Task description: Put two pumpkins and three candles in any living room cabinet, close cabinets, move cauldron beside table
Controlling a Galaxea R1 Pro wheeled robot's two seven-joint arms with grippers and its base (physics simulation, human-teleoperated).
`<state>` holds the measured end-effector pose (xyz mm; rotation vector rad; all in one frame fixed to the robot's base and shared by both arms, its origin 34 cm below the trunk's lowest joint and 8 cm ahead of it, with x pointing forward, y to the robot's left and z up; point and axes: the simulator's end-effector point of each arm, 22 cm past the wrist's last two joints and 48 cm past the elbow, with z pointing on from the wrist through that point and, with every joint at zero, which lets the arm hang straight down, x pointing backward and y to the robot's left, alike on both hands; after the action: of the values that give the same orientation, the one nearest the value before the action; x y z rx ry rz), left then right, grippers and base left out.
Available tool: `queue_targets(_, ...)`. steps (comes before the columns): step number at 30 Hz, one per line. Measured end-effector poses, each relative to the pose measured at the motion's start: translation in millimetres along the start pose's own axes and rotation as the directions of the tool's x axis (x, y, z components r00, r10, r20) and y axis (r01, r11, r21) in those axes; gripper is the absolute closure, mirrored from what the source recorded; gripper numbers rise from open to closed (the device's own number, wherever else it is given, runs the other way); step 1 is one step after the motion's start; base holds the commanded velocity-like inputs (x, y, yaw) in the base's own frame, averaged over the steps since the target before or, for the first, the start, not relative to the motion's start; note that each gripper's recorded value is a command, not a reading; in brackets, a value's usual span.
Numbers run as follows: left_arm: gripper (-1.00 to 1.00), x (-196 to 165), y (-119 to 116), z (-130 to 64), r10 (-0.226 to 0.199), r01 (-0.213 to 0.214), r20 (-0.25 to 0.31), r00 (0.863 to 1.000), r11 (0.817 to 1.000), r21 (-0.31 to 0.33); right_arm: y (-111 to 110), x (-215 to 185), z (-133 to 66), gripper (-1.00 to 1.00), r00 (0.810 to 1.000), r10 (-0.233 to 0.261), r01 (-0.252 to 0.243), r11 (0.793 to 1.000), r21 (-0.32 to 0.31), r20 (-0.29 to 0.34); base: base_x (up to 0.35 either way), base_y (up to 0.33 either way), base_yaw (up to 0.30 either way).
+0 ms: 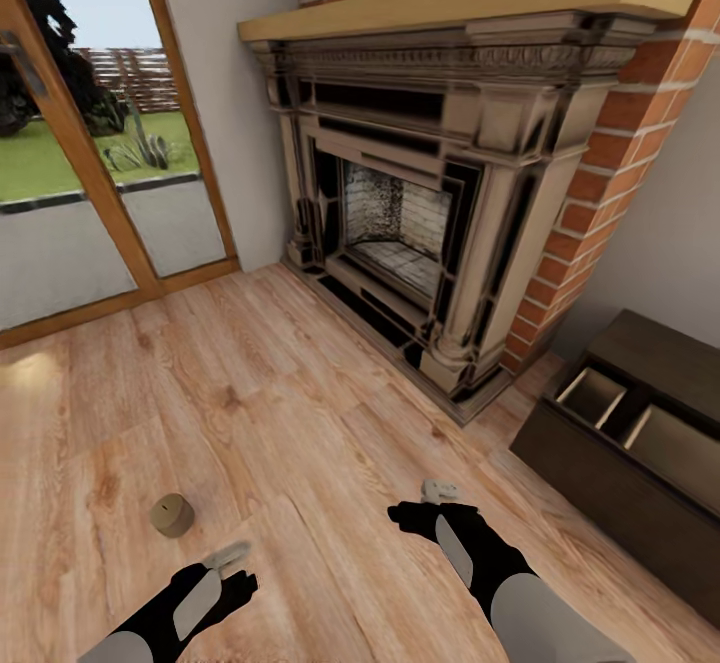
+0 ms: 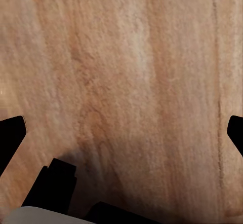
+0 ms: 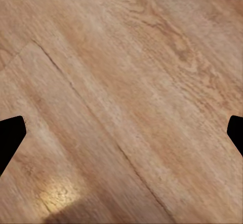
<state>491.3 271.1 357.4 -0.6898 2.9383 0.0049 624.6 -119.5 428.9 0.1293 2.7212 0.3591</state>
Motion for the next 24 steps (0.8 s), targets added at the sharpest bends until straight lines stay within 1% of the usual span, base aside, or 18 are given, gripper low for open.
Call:
queue_targets(4,-1.0,0.3,0.0,0.0,0.0,0.0,0.0,1.0,1.0,0.0,0.1,-0.4,-0.1,-1.0,1.0,0.0,0.0,1.0,-0.001,0.002,0.161,0.004,0.271)
queue_targets(8,-1.0,0.3,-0.1,-0.1,0.0,0.0,0.0,1.0,1.0,0.0,0.2,-0.4,-0.2,-1.0,1.0,0.0,0.0,1.0,-0.001,0.003,0.283,0.055,0.259)
queue_targets(10,-1.0,0.4,0.2,-0.1,0.0,0.0,0.0,1.0,1.0,0.0,0.1,-0.3,-0.2,-1.0,1.0,0.001,-0.001,1.0,-0.001,0.003,0.308,0.074,0.125)
queue_targets(13,-1.0,0.1,0.3,-0.2,0.0,0.0,0.0,1.0,1.0,-0.001,0.0,-0.8,-0.2,-1.0,1.0,0.001,-0.001,1.0,-0.001,0.005,0.313,0.081,0.049)
queue_targets(17,-1.0,0.3,0.4,-0.1,0.0,0.0,0.001,1.0,1.0,-0.001,-1.9,-2.6,1.2,-1.0,0.999,-0.001,0.001,1.0,0.003,0.037,0.317,0.084,0.009)
queue_targets(18,-1.0,0.1,0.2,-0.1,0.0,0.0,0.001,1.0,1.0,-0.001,-3.0,-0.7,2.3,-1.0,0.999,-0.003,0.003,1.0,0.006,0.044,0.0,0.0,0.0)
queue_targets(20,-1.0,-3.2,10.1,1.3,0.003,-0.003,0.011,1.0,1.0,-0.011,3.0,-8.1,1.1,-1.0,0.999,-0.023,0.023,1.0,-0.008,0.049,0.0,0.0,0.0)
queue_targets(22,-1.0,-7.6,17.8,1.9,-0.004,0.004,0.022,1.0,1.0,-0.017,8.2,-11.5,0.2,-1.0,0.998,-0.033,0.034,0.999,-0.022,0.05,0.0,0.0,0.0)
queue_targets(23,-1.0,-11.7,21.4,1.4,-0.007,0.008,0.032,0.999,1.0,-0.022,9.6,-13.7,-0.5,-1.0,0.998,-0.027,0.029,0.999,-0.029,0.051,0.0,0.0,0.0)
queue_targets(24,-1.0,-15.4,24.7,0.7,-0.016,0.017,0.038,0.999,0.999,-0.027,7.0,-16.0,-0.4,-1.0,0.998,-0.02,0.022,1.0,-0.022,0.056,0.0,0.0,0.0)
